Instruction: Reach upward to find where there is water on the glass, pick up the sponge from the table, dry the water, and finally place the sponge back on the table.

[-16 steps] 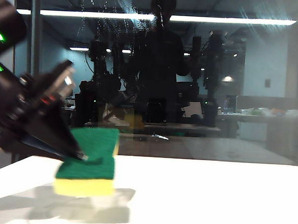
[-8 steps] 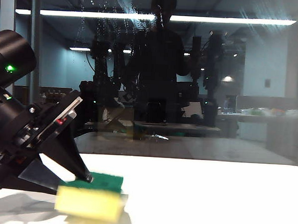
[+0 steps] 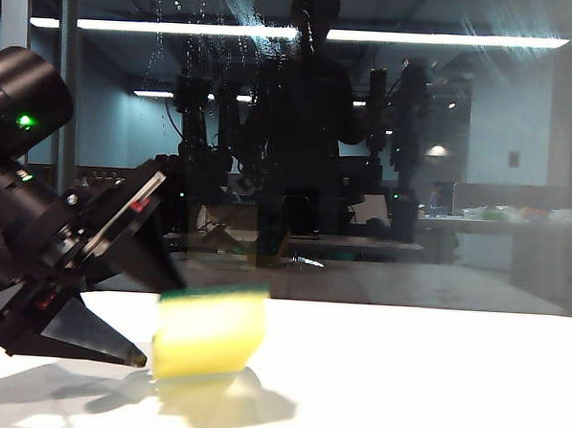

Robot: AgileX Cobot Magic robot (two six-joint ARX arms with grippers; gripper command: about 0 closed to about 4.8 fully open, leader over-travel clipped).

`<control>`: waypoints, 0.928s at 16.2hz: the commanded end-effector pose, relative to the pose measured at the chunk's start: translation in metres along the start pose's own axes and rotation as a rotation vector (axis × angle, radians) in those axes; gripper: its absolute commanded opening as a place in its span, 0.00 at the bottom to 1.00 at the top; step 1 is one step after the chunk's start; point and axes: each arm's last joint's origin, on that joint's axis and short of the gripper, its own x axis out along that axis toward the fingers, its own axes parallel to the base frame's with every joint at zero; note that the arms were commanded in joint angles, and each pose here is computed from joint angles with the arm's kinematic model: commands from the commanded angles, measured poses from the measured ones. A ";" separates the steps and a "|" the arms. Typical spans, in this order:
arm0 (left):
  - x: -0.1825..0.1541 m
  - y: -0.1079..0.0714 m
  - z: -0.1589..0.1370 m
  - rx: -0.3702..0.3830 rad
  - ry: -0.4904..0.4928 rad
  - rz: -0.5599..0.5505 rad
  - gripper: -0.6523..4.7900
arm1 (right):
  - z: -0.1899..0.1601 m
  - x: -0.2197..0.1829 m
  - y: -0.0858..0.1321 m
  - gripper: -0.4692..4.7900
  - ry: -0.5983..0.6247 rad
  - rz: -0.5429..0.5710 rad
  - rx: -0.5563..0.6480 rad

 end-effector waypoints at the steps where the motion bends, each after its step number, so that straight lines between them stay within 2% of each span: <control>1: -0.001 -0.003 0.005 0.026 -0.024 -0.009 0.71 | 0.001 -0.006 0.000 0.08 -0.045 -0.001 0.005; 5: -0.001 -0.003 0.005 0.050 -0.027 0.009 0.73 | -0.001 -0.013 0.000 0.08 -0.068 0.001 0.005; 7: -0.002 -0.004 0.006 0.057 -0.035 0.004 0.90 | -0.001 -0.015 -0.001 0.08 -0.076 0.002 0.005; 11: -0.010 -0.013 0.012 0.086 -0.075 -0.018 0.90 | -0.002 -0.016 -0.001 0.08 -0.079 0.002 0.005; 12: -0.012 -0.017 0.015 0.099 -0.092 -0.028 0.76 | -0.002 -0.016 -0.001 0.08 -0.079 0.002 0.005; 13: -0.015 -0.021 0.018 0.114 -0.107 -0.036 0.49 | -0.002 -0.016 -0.001 0.08 -0.079 0.002 0.005; 14: -0.017 -0.026 0.023 0.154 -0.125 -0.046 0.16 | -0.002 -0.016 -0.001 0.08 -0.079 0.002 0.005; 15: -0.019 -0.030 0.026 0.178 -0.142 -0.052 0.11 | -0.002 -0.016 -0.001 0.08 -0.079 0.002 0.005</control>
